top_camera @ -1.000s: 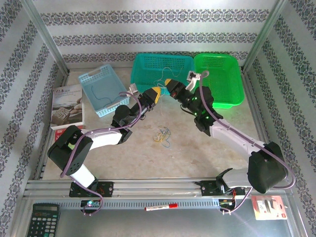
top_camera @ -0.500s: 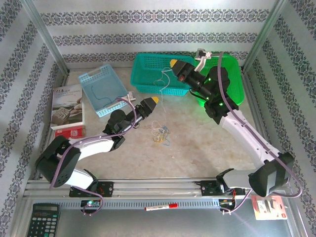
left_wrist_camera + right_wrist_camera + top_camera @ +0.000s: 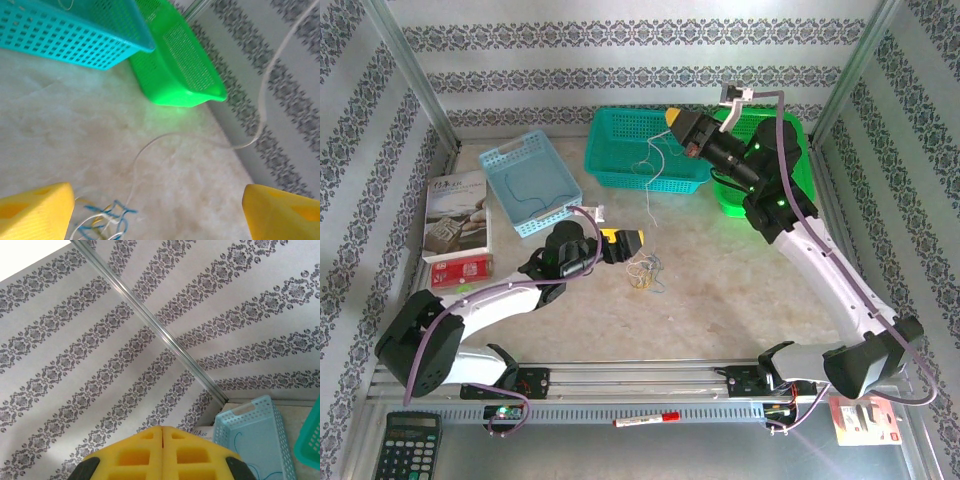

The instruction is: Untangle the cables

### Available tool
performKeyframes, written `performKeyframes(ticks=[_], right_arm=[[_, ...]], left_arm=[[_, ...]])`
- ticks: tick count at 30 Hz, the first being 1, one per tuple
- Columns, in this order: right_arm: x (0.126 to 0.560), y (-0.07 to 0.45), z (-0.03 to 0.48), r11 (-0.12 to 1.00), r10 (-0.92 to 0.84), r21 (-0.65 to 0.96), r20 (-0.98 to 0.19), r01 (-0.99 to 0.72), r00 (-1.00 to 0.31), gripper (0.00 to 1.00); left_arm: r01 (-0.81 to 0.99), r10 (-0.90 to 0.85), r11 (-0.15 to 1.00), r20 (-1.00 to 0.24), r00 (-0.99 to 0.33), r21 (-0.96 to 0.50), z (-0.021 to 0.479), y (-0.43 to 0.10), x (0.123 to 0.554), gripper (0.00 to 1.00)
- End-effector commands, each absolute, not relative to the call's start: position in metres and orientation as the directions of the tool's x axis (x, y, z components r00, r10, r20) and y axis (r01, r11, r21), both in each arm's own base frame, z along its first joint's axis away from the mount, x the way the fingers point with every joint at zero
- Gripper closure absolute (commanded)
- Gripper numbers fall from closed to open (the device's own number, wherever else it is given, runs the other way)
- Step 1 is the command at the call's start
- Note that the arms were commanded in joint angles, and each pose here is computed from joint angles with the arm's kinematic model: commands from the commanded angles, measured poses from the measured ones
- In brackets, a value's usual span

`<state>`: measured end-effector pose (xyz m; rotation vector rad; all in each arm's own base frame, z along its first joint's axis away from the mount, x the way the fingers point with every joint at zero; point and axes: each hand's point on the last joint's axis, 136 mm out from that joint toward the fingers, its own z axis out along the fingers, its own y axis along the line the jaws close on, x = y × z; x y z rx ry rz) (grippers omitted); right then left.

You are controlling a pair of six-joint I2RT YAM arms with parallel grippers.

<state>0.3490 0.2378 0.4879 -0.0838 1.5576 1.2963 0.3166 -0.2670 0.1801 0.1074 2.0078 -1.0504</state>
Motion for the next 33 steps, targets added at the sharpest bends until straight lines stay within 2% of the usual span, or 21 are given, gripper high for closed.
performKeyframes(ticks=[1, 15, 17, 20, 24, 29, 33], right_arm=[[0.339, 0.234, 0.514, 0.399, 0.523, 0.621, -0.758, -0.675, -0.390, 1.00], [0.328, 0.233, 0.534, 0.385, 0.528, 0.598, -0.768, -0.703, -0.363, 1.00], [0.327, 0.233, 0.538, 0.388, 0.529, 0.591, -0.771, -0.707, -0.355, 1.00], [0.324, 0.232, 0.547, 0.385, 0.528, 0.579, -0.777, -0.719, -0.342, 1.00], [0.320, 0.229, 0.567, 0.385, 0.531, 0.551, -0.789, -0.740, -0.311, 1.00], [0.316, 0.217, 0.604, 0.388, 0.553, 0.508, -0.796, -0.769, -0.247, 1.00], [0.314, 0.205, 0.634, 0.394, 0.579, 0.477, -0.792, -0.786, -0.191, 1.00]], left_arm=[[0.448, -0.164, 0.696, -0.732, -0.662, -0.561, 0.155, -0.268, 0.313, 0.13], [0.503, -0.035, 0.710, -0.739, -0.673, -0.492, 0.133, -0.309, 0.333, 0.16], [0.506, -0.027, 0.709, -0.736, -0.676, -0.491, 0.129, -0.314, 0.336, 0.22], [0.502, -0.019, 0.712, -0.729, -0.684, -0.490, 0.119, -0.320, 0.340, 0.37], [0.493, -0.004, 0.718, -0.711, -0.703, -0.492, 0.104, -0.325, 0.343, 0.52], [0.473, 0.013, 0.730, -0.682, -0.731, -0.493, 0.082, -0.323, 0.339, 0.62], [0.456, 0.017, 0.738, -0.661, -0.750, -0.498, 0.067, -0.319, 0.333, 0.63]])
